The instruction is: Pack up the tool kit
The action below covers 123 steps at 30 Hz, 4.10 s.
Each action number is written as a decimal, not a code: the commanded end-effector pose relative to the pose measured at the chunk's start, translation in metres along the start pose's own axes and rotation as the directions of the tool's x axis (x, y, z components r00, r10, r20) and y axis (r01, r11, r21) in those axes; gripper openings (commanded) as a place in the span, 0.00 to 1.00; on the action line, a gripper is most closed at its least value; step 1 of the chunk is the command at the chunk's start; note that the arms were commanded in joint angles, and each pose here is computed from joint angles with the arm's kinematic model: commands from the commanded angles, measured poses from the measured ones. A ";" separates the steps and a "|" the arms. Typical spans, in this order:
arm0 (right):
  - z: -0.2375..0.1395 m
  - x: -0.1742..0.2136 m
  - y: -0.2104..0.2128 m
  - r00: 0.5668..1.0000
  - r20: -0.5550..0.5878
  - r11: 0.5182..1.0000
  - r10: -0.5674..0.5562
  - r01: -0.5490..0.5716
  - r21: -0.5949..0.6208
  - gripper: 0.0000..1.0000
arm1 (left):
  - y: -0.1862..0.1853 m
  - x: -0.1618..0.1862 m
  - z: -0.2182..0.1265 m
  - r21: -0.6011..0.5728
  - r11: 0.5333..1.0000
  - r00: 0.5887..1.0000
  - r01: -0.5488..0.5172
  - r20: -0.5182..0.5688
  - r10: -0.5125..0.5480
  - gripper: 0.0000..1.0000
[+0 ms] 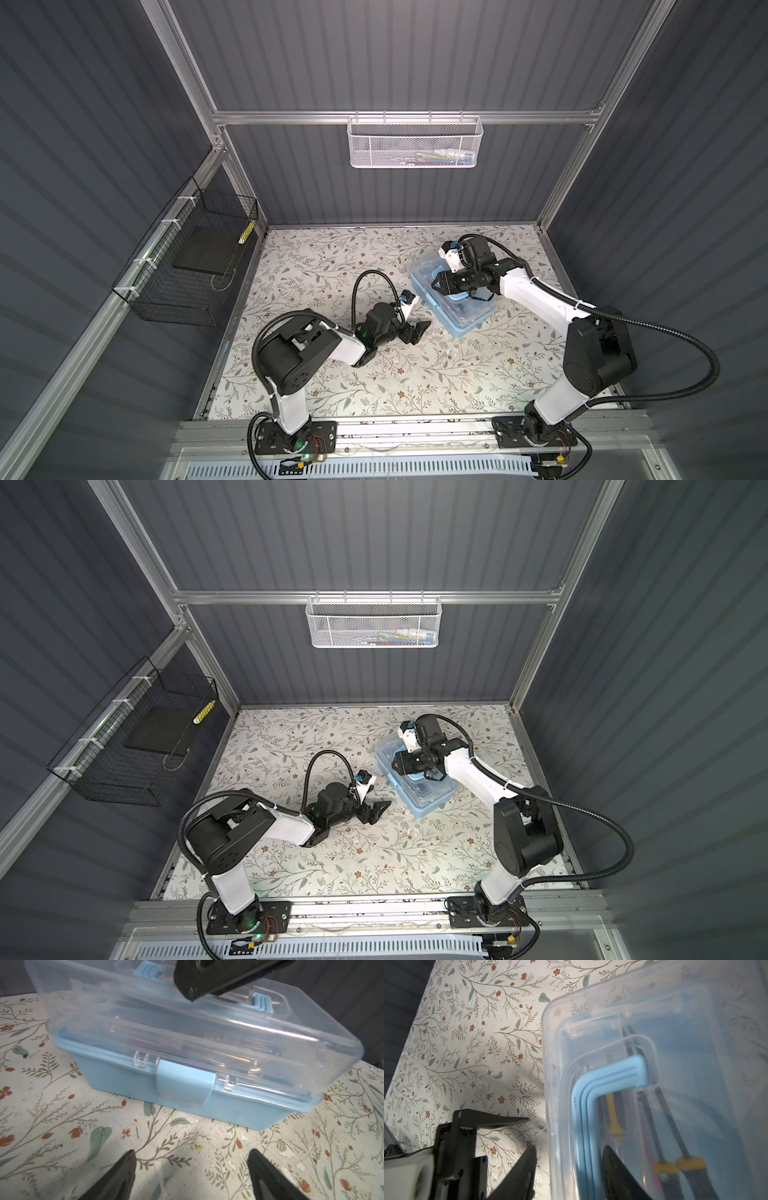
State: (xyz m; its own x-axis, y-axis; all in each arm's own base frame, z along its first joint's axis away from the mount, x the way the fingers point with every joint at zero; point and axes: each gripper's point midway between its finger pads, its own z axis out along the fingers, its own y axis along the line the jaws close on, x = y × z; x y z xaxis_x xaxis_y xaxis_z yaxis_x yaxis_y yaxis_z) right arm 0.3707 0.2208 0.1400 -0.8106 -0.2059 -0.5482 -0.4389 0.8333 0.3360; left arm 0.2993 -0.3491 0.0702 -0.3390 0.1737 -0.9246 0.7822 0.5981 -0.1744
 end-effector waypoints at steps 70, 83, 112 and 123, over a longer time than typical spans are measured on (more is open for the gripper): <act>0.022 0.042 -0.007 0.980 -0.168 0.994 0.102 -0.106 -0.014 0.55 | 0.016 -0.014 0.045 0.023 0.978 0.969 -0.206 0.147 0.200 0.71; 0.024 0.047 -0.008 0.978 -0.180 0.994 0.106 -0.109 -0.010 0.54 | 0.019 -0.017 0.051 0.017 0.982 0.973 -0.191 0.132 0.187 0.69; 0.027 0.047 -0.007 0.977 -0.182 0.993 0.113 -0.119 -0.018 0.54 | 0.019 -0.022 0.053 0.015 0.984 0.977 -0.177 0.125 0.174 0.67; 0.027 0.048 -0.008 0.976 -0.183 0.993 0.115 -0.120 -0.016 0.54 | 0.019 -0.022 0.055 0.014 0.983 0.977 -0.182 0.119 0.179 0.63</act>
State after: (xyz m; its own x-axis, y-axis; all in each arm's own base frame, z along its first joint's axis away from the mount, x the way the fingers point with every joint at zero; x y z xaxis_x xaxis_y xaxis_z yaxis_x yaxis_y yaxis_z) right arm 0.3787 0.2252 0.1396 -0.8191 -0.1673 -0.5487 -0.4234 0.8216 0.3816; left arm 0.3434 -0.3830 0.0614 -0.1414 0.1943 -0.9707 0.8460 0.5329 -0.0166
